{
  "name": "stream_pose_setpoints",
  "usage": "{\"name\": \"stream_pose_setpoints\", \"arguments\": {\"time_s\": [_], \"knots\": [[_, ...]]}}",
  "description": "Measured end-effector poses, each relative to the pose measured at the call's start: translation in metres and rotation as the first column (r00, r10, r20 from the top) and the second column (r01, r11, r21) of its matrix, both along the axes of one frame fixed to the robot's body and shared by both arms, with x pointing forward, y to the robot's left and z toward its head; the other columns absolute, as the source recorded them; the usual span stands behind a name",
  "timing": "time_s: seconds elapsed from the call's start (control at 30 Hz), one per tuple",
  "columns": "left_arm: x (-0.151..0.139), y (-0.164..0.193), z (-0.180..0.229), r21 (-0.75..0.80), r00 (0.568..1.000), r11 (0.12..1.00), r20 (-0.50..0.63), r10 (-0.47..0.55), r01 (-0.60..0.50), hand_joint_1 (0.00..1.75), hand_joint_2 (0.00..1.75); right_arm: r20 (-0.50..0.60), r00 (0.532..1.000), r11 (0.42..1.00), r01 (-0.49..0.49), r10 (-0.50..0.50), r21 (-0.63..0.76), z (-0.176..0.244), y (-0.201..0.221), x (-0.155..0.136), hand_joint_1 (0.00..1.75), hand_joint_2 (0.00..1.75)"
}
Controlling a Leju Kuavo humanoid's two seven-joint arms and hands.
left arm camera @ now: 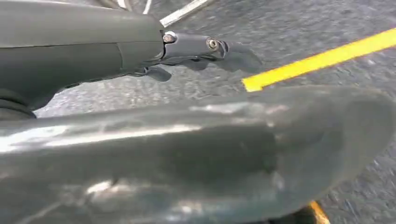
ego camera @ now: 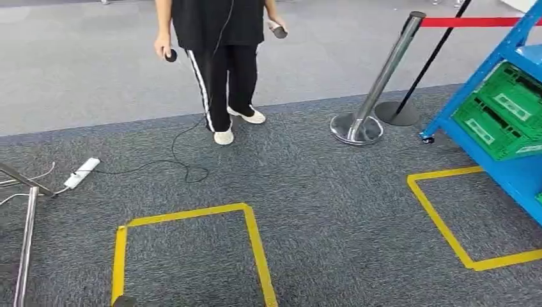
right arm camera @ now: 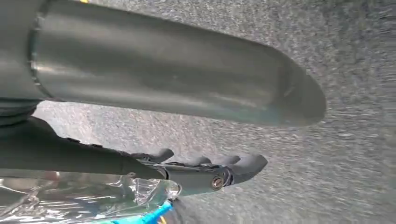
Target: Take the parts from the cabinet and place them on the table.
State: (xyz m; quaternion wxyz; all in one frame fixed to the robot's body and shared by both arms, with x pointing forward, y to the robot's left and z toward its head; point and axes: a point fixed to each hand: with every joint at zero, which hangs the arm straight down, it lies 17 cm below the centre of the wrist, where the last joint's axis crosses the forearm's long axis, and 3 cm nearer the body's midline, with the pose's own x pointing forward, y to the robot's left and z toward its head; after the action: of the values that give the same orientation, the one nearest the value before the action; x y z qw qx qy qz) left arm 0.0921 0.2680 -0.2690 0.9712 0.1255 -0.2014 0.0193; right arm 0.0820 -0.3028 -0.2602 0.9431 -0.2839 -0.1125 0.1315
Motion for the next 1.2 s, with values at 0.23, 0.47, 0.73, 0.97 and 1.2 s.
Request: {"name": "stream_pose_setpoints", "arguments": {"time_s": [0.23,0.47,0.73,0.97,1.2], "knots": [[0.0,-0.004,-0.001,-0.015,1.0,1.0,-0.006,-0.009,0.009,0.0,0.0,-0.012,1.0,1.0,0.011,-0.011,-0.001,-0.001,-0.001,-0.008,0.0,0.0],[-0.007,-0.004,-0.003,-0.018,0.999,1.0,-0.032,-0.007,0.006,0.0,0.0,0.004,1.0,1.0,0.021,-0.021,0.023,-0.002,0.004,-0.006,0.0,0.0],[-0.004,-0.007,-0.003,-0.036,0.999,0.999,-0.032,-0.001,0.0,0.0,0.0,0.0,0.999,0.997,0.032,-0.032,0.065,-0.005,0.011,-0.009,0.0,0.0],[-0.002,-0.017,-0.002,-0.095,1.0,0.995,-0.019,0.003,-0.005,0.0,0.0,0.005,1.0,0.997,0.027,-0.028,0.07,-0.005,0.012,-0.005,0.0,0.0],[-0.004,-0.014,-0.003,-0.091,0.999,0.996,-0.036,0.005,-0.008,0.0,0.0,0.004,0.999,0.997,0.032,-0.032,0.07,-0.005,0.013,-0.005,0.0,0.0]]}}
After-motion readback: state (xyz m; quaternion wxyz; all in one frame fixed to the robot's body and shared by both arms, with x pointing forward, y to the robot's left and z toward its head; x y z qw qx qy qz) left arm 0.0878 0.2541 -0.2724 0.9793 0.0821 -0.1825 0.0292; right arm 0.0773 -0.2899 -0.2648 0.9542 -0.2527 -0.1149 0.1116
